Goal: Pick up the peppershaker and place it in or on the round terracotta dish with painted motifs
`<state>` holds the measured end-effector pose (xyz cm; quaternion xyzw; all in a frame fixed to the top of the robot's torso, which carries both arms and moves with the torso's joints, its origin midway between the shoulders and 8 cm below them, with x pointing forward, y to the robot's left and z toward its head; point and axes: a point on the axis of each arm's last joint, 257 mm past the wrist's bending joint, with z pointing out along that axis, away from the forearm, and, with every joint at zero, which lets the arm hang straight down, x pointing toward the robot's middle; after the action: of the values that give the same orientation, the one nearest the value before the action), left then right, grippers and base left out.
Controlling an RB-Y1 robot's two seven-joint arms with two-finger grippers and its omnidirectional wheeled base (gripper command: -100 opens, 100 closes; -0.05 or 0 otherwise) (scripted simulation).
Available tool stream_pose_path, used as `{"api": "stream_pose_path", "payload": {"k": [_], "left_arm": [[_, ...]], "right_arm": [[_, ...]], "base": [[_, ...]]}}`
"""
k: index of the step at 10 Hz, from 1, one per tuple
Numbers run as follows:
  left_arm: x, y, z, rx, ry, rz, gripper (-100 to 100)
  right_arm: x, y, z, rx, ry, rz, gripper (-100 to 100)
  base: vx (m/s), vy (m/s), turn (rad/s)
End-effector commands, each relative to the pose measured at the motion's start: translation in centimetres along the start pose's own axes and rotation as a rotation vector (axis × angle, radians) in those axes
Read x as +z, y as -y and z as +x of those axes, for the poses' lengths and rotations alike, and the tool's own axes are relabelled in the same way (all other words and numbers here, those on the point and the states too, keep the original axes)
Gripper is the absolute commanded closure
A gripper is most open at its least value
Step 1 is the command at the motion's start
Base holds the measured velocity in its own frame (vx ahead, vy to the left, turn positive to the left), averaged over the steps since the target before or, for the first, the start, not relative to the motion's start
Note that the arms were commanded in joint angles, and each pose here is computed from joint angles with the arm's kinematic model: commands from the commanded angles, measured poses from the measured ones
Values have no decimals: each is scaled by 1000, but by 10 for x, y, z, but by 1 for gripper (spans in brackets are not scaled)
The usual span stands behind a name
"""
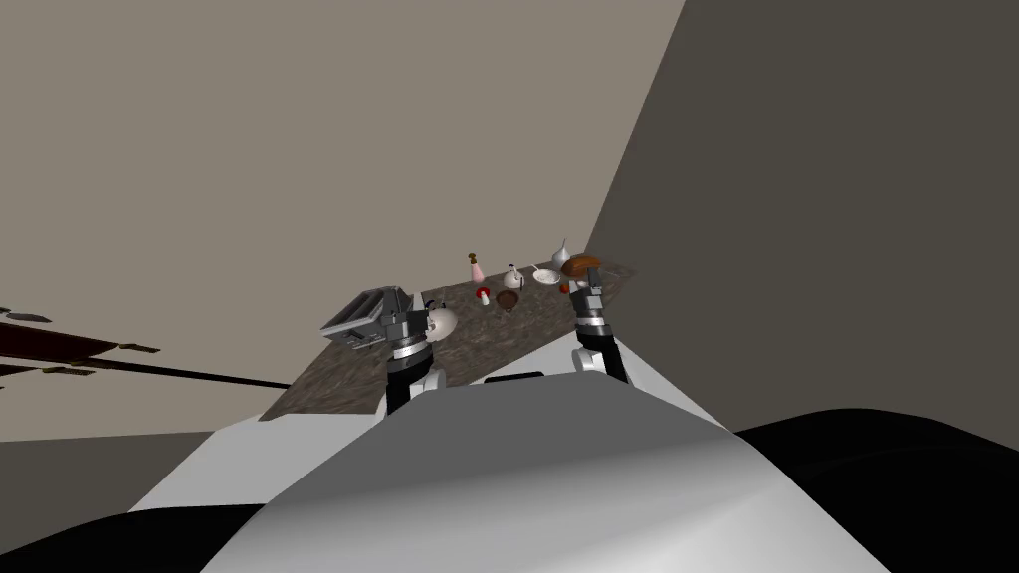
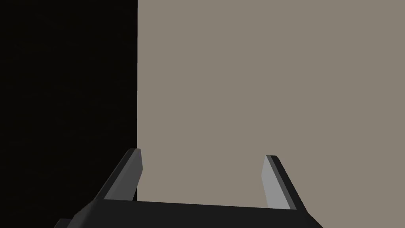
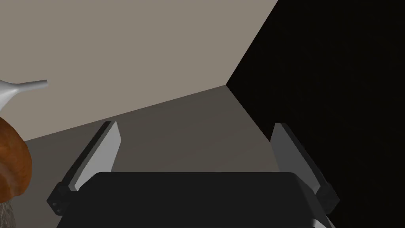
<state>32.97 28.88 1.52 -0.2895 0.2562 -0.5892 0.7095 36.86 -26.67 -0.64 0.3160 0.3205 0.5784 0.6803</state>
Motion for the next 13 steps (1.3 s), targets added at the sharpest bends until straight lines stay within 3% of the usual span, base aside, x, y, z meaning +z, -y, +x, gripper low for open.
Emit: {"api": "stream_pose_path", "payload": {"k": [1,7,13], "left_arm": [[-1,-4,4,19,-38,-9,-100],[-7,-39,10,147,-182,-83,-100],[-20,-93,-7,307,-245,-194,-100]], "right_arm": [[0,0,0,0,0,0,0],[0,0,0,0,0,0,0],[0,0,0,0,0,0,0]], "base": [[2,-19,-5],[2,-73,-6],[-7,-137,-6]]}}
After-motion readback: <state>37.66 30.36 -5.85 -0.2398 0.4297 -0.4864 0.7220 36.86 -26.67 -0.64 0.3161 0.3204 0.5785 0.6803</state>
